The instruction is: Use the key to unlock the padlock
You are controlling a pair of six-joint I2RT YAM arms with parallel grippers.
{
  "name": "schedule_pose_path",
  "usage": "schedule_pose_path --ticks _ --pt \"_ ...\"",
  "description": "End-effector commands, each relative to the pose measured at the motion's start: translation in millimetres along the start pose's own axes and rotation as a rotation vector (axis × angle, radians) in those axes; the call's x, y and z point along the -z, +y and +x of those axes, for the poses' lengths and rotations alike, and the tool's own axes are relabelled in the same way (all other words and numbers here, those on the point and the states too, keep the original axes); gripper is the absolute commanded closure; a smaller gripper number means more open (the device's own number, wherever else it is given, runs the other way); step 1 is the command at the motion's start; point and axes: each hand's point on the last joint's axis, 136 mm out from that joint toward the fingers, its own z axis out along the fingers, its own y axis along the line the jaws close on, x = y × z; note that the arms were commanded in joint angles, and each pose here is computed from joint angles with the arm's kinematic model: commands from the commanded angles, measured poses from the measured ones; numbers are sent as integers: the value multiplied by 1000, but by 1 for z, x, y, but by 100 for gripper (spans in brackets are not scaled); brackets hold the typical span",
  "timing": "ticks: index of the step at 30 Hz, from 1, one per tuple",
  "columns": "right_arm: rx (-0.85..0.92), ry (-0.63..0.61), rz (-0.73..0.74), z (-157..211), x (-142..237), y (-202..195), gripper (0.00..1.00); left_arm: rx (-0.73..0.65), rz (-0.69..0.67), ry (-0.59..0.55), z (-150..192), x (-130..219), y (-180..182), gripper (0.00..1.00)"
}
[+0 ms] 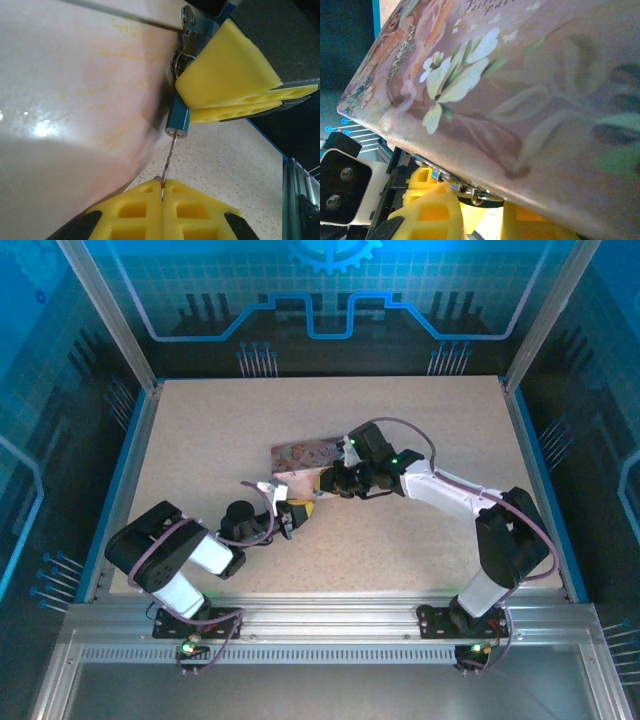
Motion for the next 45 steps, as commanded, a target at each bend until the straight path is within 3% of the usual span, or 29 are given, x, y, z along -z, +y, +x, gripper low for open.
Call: schedule_pose_path --ticks 1,19,33,45 --pt "47 -25 -120 -5 14 30 99 -23 40 -81 -25 -6 -15 100" --pt "54 -15 -107 1 13 25 100 34 26 -125 -35 -4 -17 100" --pt "37 -11 -118 2 9 22 100 56 106 -151 -51 -4 -40 100" --pt "62 15 -155 8 12 28 100 74 41 -147 -45 -11 -22 100"
